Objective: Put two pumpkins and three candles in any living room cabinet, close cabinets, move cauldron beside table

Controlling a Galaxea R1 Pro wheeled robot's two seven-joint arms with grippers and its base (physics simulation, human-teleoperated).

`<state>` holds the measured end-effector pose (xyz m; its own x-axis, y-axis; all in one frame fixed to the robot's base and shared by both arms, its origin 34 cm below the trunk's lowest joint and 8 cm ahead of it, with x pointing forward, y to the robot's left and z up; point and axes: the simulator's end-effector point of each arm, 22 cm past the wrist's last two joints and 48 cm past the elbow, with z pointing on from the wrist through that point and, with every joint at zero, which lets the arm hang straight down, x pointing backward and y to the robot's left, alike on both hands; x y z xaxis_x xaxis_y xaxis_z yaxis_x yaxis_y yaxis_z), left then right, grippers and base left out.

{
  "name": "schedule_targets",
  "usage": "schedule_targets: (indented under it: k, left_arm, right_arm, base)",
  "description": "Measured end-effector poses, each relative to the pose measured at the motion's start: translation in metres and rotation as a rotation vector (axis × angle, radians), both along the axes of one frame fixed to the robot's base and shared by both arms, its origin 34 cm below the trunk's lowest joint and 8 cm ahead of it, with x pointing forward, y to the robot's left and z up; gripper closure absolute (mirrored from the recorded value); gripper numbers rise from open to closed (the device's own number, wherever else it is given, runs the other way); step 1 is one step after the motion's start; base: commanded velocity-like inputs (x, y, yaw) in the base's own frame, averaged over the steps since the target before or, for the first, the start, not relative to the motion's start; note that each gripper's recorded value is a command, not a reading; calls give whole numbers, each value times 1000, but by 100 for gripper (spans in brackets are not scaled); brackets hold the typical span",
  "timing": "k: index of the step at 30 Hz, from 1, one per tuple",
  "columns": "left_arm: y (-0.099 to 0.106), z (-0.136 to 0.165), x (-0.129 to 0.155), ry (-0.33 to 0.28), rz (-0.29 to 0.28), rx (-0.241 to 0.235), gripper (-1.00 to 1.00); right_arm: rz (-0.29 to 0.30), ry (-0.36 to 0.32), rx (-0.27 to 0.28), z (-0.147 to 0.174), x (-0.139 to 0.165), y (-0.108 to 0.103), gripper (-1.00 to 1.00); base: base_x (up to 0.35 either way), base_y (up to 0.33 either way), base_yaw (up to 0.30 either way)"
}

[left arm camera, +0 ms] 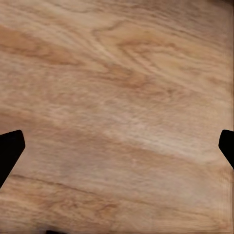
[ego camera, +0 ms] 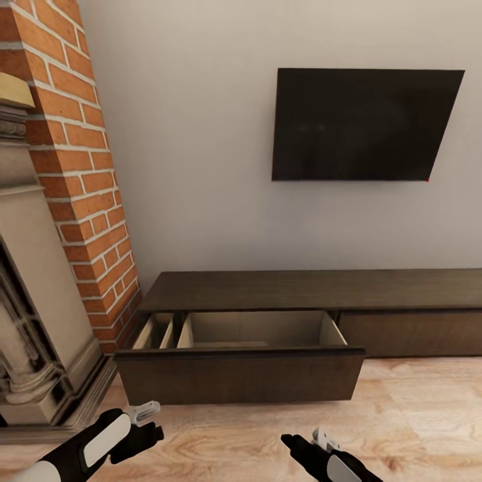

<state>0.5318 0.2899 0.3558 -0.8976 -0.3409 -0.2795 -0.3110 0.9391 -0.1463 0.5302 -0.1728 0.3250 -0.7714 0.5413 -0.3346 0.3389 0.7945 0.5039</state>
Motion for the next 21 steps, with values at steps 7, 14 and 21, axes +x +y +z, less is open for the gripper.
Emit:
schedule_targets:
  k: [7,14,21]
  left_arm:
    - [1,9,-2,17,7,8,-100]
    - [-1,12,-1,1,56,28,-100]
    - [4,24,3,-21,82,50,-100]
  right_arm:
    - [-18,-34,-14,19,11,-5,-100]
    - [-15,-38,-11,35,15,-3,-100]
    - [-18,-42,-14,50,19,-4,-100]
  base:
    - [0,0,0]
    - [0,0,0]
    - [0,0,135]
